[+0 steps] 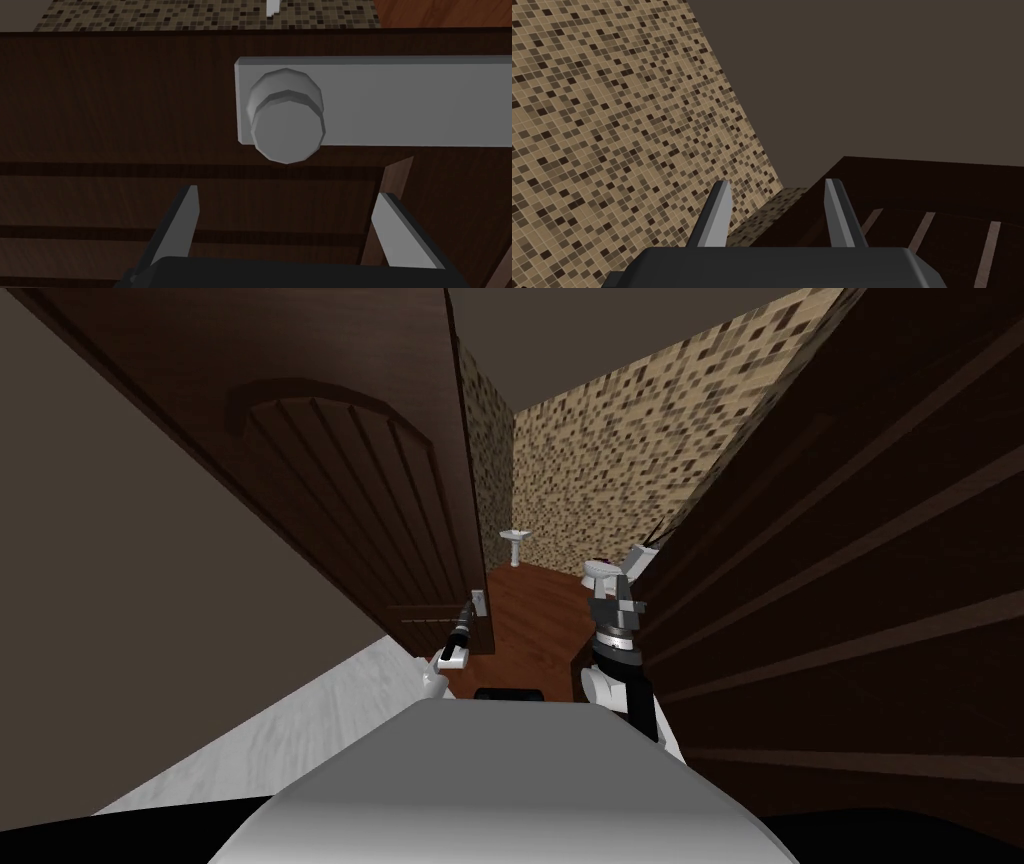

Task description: Push the door open

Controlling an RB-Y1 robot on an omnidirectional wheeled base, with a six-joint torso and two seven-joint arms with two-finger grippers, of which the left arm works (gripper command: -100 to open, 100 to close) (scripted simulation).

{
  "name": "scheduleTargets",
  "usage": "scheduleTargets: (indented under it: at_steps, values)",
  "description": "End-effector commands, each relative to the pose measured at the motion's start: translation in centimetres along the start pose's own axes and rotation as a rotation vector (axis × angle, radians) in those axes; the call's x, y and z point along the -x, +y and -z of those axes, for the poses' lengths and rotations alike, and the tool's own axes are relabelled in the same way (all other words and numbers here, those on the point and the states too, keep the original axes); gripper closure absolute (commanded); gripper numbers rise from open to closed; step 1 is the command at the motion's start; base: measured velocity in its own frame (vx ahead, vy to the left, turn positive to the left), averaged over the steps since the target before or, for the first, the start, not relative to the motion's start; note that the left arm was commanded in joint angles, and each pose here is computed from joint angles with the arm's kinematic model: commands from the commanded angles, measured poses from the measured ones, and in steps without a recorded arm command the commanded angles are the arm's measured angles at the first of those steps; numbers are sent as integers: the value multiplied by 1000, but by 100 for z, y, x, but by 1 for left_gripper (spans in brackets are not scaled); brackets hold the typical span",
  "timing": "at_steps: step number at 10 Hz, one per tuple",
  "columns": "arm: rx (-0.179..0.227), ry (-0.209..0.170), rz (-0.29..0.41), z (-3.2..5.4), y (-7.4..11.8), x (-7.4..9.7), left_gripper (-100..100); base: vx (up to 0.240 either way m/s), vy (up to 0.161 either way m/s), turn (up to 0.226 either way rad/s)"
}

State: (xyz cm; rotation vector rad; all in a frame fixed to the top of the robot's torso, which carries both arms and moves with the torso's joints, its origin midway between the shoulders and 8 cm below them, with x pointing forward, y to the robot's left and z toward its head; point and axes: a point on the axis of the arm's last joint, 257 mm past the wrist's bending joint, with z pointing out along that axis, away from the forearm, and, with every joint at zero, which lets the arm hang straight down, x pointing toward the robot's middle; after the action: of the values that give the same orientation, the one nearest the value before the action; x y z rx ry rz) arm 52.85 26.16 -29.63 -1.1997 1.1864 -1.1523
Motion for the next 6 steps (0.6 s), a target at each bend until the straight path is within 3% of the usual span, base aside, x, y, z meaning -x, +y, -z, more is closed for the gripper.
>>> scheduleTargets:
  at_steps: [1, 4, 5, 6]
  values:
    - [-4, -4, 3, -11, -7, 5, -100, 226, -8, -24]
    - [-5, -6, 13, -16, -5, -19, -100, 179, -8, -14]
    - [-5, -6, 13, -16, -5, -19, 100, -15, 1, 5]
    - [-5, -6, 13, -16, -5, -19, 100, -34, 4, -7]
